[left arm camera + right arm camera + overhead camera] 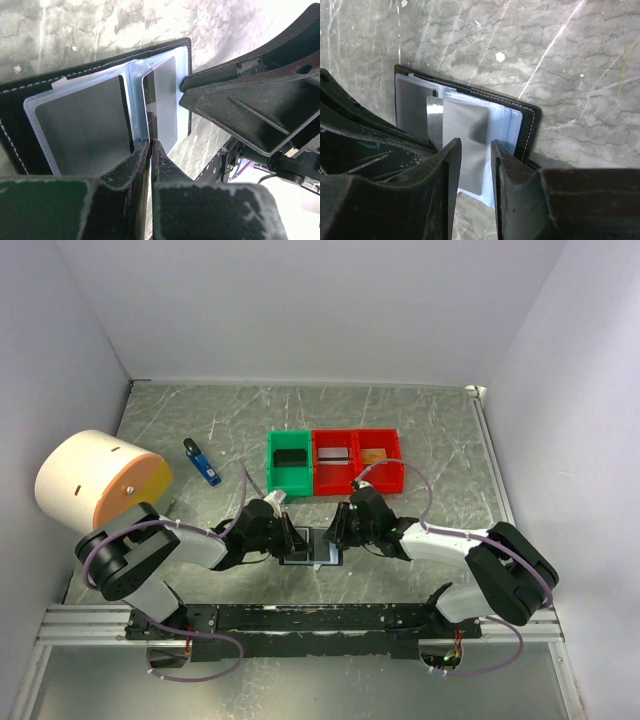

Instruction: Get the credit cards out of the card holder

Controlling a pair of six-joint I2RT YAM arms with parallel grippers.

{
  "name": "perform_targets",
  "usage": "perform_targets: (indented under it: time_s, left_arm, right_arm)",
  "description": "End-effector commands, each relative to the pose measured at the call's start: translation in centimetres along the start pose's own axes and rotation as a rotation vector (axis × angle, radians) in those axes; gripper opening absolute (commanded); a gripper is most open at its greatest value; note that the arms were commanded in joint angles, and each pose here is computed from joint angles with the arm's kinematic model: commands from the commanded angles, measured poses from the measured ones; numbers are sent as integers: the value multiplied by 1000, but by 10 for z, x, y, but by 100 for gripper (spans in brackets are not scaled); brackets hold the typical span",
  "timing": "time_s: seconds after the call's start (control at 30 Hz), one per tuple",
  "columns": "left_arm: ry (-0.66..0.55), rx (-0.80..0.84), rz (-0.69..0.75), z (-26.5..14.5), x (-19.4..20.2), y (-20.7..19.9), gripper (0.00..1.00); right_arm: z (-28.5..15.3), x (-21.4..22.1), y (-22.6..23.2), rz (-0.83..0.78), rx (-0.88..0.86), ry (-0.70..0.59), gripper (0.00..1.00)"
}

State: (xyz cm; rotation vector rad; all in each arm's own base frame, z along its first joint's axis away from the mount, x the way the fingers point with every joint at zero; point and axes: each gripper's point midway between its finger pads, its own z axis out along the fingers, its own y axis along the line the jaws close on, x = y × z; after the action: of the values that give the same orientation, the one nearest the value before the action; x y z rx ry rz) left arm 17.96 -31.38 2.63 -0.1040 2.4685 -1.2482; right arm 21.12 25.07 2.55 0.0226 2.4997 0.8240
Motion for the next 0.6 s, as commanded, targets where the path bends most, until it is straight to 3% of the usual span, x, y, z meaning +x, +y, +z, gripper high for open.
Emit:
perform_targets:
  time_s: [0.0, 0.27, 0.57]
  left_arm:
    - [-32, -43, 48, 1, -12, 1, 13]
    - [-28, -26, 56, 1, -13, -6, 14]
    - [-25, 47, 35, 3, -10, -14, 24]
  right_arm:
    - [-6, -1, -7, -53, 57, 27, 31]
    - [-7, -15, 28, -75, -68, 26, 31]
    - [9, 31, -22, 3, 50, 118, 31]
